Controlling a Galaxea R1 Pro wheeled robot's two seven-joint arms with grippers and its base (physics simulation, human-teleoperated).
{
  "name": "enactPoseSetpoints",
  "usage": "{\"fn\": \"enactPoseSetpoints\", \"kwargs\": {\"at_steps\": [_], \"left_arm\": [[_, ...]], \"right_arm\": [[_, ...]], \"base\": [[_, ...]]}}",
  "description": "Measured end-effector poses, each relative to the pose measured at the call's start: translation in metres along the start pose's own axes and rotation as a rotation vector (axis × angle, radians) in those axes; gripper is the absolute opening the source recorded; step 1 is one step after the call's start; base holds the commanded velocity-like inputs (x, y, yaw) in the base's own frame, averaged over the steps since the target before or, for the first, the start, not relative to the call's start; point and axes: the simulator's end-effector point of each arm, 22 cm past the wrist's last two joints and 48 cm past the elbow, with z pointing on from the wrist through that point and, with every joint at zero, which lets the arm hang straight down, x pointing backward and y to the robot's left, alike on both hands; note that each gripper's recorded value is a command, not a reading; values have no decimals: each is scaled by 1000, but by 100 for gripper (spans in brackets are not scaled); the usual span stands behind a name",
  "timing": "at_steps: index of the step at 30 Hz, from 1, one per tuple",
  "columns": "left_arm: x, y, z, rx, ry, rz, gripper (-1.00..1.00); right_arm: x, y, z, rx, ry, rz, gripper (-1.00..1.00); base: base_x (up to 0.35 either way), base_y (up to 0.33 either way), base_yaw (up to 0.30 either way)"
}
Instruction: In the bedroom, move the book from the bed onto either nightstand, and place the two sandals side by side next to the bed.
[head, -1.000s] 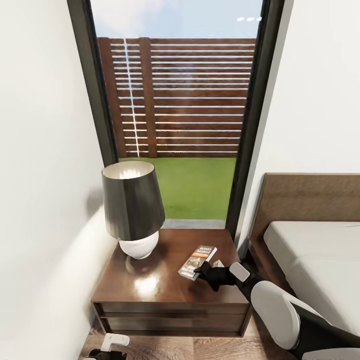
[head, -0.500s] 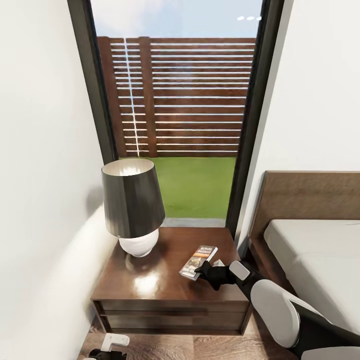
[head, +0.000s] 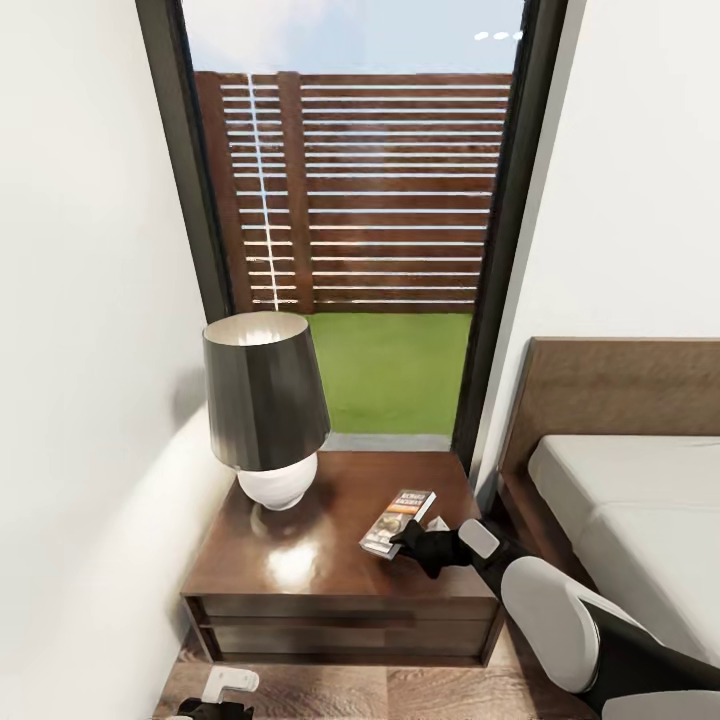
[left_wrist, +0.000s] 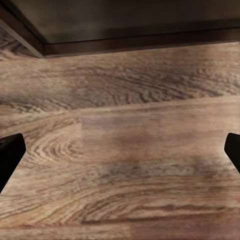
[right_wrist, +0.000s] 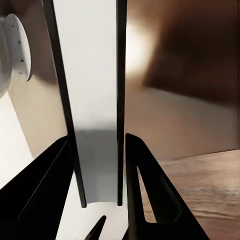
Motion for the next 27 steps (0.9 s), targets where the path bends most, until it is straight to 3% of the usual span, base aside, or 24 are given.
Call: {"fn": "enactPoseSetpoints", "kwargs": {"at_steps": [27], "left_arm": [[19,-2,20,0,1,0,100]], "right_arm": [[1,-18,13,-9,-10,13,-100]], "base": [[0,0,0]]}}
